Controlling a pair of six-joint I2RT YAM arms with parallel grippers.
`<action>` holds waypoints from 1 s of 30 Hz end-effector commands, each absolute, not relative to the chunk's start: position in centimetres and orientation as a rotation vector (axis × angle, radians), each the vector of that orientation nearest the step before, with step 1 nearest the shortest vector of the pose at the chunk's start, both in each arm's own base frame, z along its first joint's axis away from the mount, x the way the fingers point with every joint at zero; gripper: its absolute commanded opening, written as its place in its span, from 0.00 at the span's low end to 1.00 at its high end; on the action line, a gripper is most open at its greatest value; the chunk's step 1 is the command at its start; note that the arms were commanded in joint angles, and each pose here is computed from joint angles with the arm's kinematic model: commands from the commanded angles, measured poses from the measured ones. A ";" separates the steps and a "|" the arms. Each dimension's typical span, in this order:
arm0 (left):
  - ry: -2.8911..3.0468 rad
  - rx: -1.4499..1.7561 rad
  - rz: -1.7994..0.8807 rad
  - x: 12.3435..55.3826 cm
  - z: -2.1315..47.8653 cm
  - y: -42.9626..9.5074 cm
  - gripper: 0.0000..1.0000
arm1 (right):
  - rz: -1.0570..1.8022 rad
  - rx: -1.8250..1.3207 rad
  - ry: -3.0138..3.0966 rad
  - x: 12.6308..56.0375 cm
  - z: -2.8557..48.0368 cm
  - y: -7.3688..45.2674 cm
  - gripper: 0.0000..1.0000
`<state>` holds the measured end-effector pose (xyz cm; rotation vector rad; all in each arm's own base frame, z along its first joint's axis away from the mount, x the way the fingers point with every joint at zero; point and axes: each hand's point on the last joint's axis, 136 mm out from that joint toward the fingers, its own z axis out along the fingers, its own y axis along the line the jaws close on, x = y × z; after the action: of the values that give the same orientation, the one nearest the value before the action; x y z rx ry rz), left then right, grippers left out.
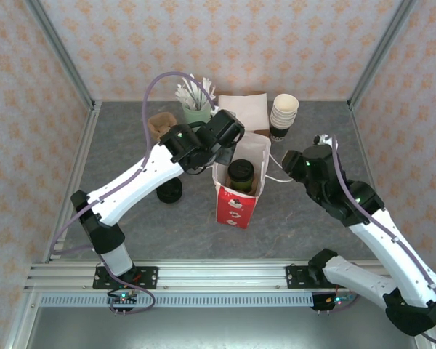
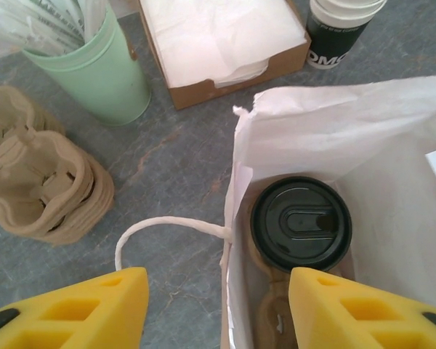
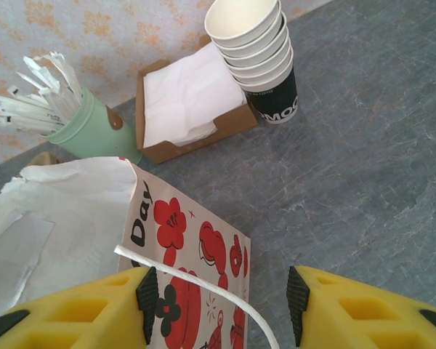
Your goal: Pack the takeout coffee
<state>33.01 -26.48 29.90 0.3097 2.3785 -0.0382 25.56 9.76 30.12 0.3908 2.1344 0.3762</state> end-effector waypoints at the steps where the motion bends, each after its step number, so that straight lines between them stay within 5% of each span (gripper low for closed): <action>1: 2.398 0.263 0.011 33.3 28.8 -25.6 0.53 | 0.319 0.388 2.135 26.2 29.8 9.4 0.53; 15: 2.430 0.240 -0.017 34.0 26.5 -26.2 0.37 | 0.304 0.357 2.155 27.9 29.0 10.6 0.52; 22: 2.460 0.237 -0.036 33.8 25.9 -26.4 0.17 | 0.418 0.369 2.231 29.9 29.2 12.3 0.52; 30: 2.447 0.230 -0.039 33.4 26.8 -24.7 0.08 | 0.466 0.401 2.297 33.1 28.0 13.8 0.52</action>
<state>33.66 -26.00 25.72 0.2589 2.4626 -0.0307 31.86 13.22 27.42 0.3849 2.2968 0.4030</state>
